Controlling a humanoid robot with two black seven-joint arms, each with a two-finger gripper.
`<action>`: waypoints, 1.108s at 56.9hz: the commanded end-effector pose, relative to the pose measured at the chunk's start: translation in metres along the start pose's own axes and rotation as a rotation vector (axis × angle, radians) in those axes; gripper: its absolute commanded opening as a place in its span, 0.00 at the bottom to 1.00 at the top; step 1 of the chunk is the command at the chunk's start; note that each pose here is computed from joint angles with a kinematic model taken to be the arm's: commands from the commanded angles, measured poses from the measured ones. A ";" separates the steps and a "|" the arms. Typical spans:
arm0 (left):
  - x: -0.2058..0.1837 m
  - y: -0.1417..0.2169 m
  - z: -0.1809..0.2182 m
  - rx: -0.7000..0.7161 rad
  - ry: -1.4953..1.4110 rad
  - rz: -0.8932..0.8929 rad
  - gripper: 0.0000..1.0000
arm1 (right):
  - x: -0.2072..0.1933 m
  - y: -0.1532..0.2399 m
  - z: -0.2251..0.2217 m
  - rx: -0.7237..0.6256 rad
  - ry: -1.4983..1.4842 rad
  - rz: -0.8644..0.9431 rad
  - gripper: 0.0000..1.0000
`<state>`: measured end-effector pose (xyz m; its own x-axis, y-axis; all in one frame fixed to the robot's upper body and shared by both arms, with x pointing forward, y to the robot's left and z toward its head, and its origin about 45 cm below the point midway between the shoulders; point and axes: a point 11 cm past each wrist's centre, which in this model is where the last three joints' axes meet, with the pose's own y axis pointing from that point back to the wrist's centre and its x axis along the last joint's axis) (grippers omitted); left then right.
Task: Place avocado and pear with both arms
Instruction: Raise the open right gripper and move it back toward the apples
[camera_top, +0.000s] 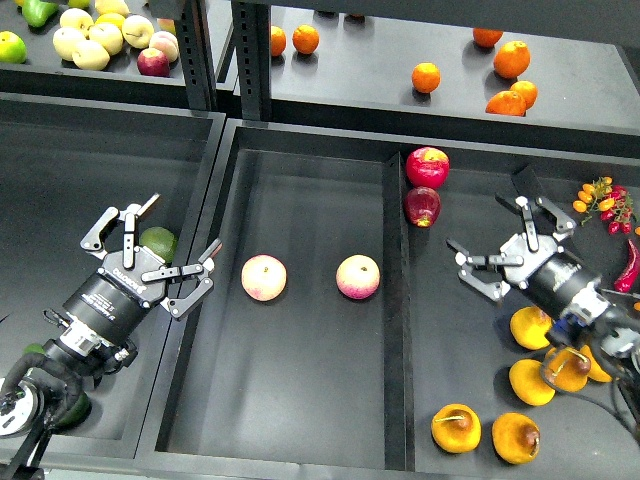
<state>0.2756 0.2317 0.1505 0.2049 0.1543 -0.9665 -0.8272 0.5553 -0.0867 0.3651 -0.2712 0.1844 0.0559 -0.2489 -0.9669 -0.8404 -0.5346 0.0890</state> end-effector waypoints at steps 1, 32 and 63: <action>0.001 0.001 0.000 -0.002 0.001 0.004 0.99 | -0.003 -0.034 0.022 0.041 -0.125 -0.047 0.99; 0.037 0.015 -0.007 -0.008 0.070 0.107 0.99 | 0.058 -0.007 0.054 0.038 -0.165 0.008 1.00; 0.034 0.010 -0.015 0.004 0.111 0.083 0.99 | 0.008 -0.007 0.115 -0.100 -0.109 -0.109 1.00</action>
<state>0.2618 0.2348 0.0996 0.0328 0.1156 -0.9928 -0.8434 0.5361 0.0346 0.3014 -0.1781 0.1220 0.0417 -0.0995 -0.9942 -0.7587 -0.6505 0.0333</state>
